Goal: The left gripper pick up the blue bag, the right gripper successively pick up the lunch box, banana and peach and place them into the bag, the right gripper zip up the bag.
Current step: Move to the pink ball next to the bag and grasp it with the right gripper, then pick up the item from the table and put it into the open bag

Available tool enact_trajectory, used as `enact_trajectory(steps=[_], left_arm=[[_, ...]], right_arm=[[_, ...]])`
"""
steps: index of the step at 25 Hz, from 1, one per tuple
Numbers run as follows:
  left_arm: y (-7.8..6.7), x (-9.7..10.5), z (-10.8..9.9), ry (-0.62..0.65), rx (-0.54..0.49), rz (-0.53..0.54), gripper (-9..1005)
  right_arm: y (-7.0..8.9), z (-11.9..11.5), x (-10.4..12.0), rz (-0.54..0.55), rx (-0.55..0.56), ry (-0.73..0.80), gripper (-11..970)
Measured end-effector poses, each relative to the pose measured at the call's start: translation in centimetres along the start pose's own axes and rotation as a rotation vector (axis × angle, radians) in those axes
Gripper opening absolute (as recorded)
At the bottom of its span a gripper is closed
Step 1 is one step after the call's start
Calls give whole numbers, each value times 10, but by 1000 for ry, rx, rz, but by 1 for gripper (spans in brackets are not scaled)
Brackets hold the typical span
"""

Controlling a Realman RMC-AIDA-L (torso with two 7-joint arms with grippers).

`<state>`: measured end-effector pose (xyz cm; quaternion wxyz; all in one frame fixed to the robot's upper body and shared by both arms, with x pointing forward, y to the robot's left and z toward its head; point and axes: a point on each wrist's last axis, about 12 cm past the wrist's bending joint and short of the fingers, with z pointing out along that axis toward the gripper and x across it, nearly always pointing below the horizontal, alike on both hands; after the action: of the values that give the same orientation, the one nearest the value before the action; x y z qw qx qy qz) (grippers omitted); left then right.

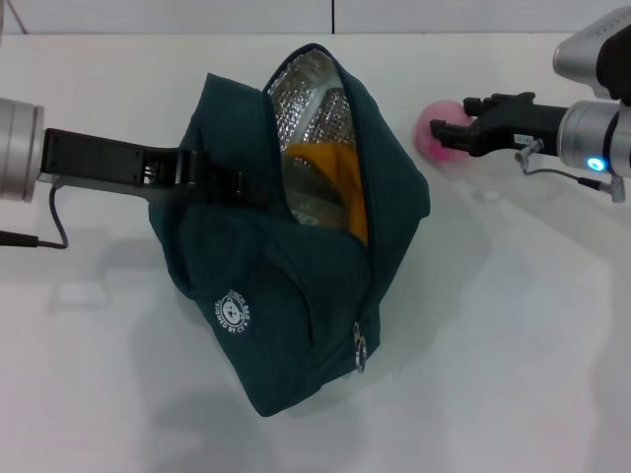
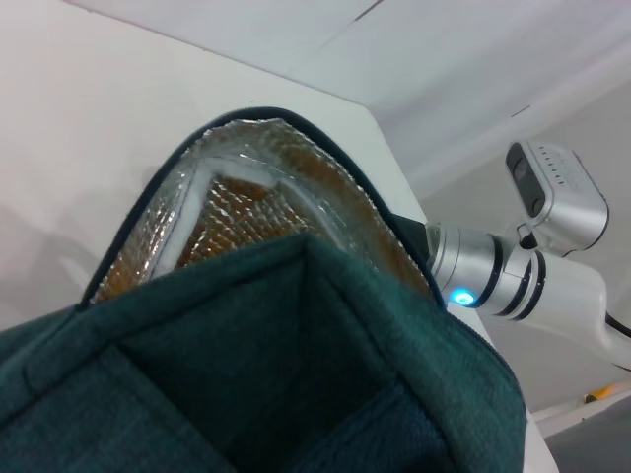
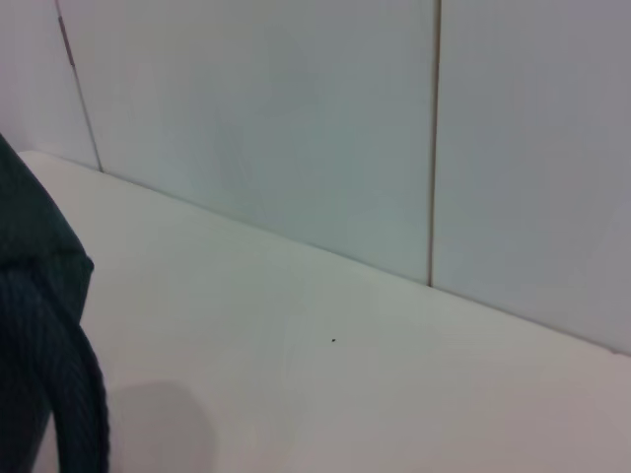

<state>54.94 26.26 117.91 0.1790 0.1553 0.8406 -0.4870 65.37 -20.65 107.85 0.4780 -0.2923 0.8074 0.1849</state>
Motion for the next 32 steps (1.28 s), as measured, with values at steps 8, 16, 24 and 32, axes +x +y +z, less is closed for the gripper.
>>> enact_trajectory(steps=[8,16,24,32], left_arm=[[2,1,-3,-6,-7,-5,41],[1,1,-3,-5,-8,-2,41],[2,3,-4,-8,-7,-7,41],[3,5,-6,-10,-10,-12,41]], right_arm=[[-6,-4,-2,-3,23,-23,410],[-6,-5,0,-5,23,-18,104],[-7,-7,-1,-4,19,-31,46],[-17,-38,-8,36,-7,-204,32]])
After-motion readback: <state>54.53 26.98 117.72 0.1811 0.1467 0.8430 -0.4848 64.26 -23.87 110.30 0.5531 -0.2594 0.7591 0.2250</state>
